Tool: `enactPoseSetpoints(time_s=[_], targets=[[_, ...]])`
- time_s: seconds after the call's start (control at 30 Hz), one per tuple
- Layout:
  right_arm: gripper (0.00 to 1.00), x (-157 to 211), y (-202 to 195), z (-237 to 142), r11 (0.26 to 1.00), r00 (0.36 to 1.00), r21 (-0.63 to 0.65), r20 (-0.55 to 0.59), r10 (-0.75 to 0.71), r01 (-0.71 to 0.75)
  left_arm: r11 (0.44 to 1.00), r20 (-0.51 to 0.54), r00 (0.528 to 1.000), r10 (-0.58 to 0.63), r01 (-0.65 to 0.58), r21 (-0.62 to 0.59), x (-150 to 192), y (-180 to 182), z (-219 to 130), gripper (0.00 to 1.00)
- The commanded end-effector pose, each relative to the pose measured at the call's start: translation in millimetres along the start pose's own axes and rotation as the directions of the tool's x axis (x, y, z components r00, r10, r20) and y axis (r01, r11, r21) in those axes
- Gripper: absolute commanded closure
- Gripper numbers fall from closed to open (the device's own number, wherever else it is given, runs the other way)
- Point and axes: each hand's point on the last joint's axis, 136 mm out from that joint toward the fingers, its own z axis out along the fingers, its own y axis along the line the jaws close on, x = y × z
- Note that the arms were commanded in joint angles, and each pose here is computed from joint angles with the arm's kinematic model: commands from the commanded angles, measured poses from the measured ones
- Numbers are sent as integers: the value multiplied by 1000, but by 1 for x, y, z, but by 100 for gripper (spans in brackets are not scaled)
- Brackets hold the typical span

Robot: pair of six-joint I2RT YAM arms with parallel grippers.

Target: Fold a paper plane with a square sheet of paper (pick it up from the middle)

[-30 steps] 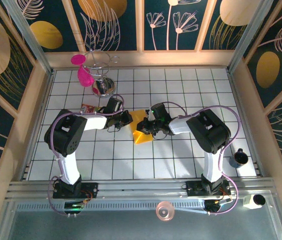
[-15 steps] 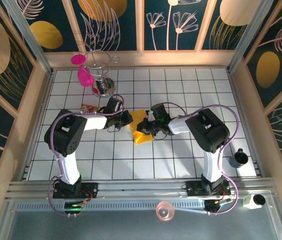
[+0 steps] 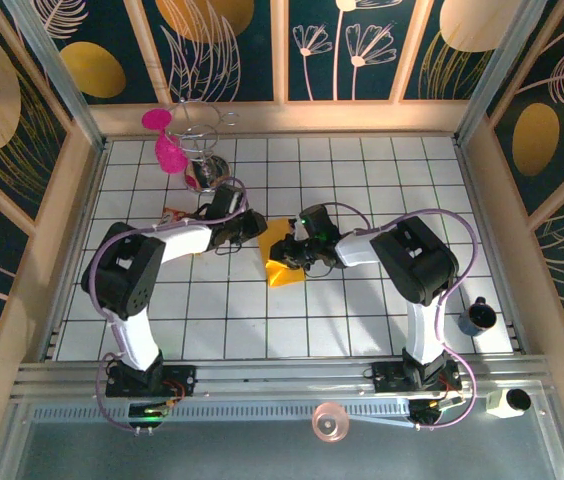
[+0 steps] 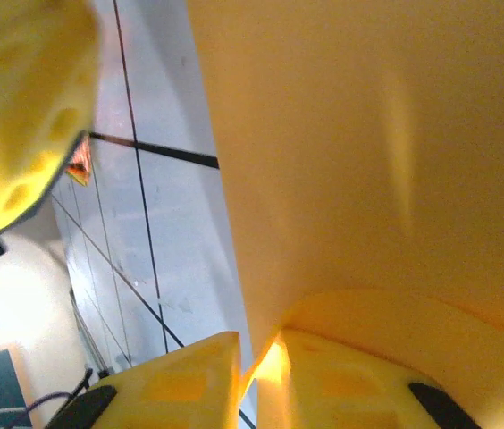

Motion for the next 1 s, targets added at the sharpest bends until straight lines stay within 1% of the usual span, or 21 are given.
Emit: enactPoseSetpoints(time_s=[0.0, 0.1, 0.13, 0.27, 0.37, 0.47, 0.53, 0.67, 0.7, 0.73, 0.9, 0.97], targets=[[73, 3, -18, 5, 998, 1000, 55, -14, 17, -16, 999, 93, 995, -18, 21, -33, -19, -5, -23, 76], [66, 2, -18, 4, 998, 1000, 54, -13, 15, -14, 997, 112, 993, -44, 51, -59, -17, 6, -28, 74], [65, 2, -19, 4, 998, 1000, 56, -14, 17, -16, 998, 132, 990, -47, 52, -40, -20, 0, -39, 73], [63, 2, -21, 3, 998, 1000, 59, -14, 18, -17, 997, 121, 991, -63, 67, -25, -9, 5, -47, 73], [68, 2, -21, 2, 998, 1000, 65, -11, 20, -19, 997, 93, 993, -74, 73, 6, 3, 4, -50, 78], [78, 3, -25, 2, 996, 999, 82, -13, 31, -29, 998, 56, 996, -65, 64, 22, 21, 1, -49, 84], [87, 4, -29, 3, 994, 999, 100, -19, 38, -36, 998, 21, 998, -57, 56, 22, 35, -2, -43, 88], [100, 6, -33, 2, 993, 999, 112, -22, 43, -41, 999, -40, 998, -41, 42, 27, 59, -7, -29, 97], [100, 6, -34, 2, 992, 999, 116, -23, 44, -41, 999, -53, 998, -39, 40, 26, 64, -7, -25, 99], [100, 6, -34, 2, 992, 999, 118, -25, 44, -41, 999, -61, 997, -39, 40, 24, 67, -7, -22, 100], [100, 6, -35, 2, 991, 999, 122, -22, 50, -47, 999, -93, 995, -23, 26, 29, 75, -12, -14, 100], [100, 5, -35, 2, 991, 999, 122, -20, 51, -48, 999, -118, 993, -30, 28, -15, 82, 0, -5, 100]])
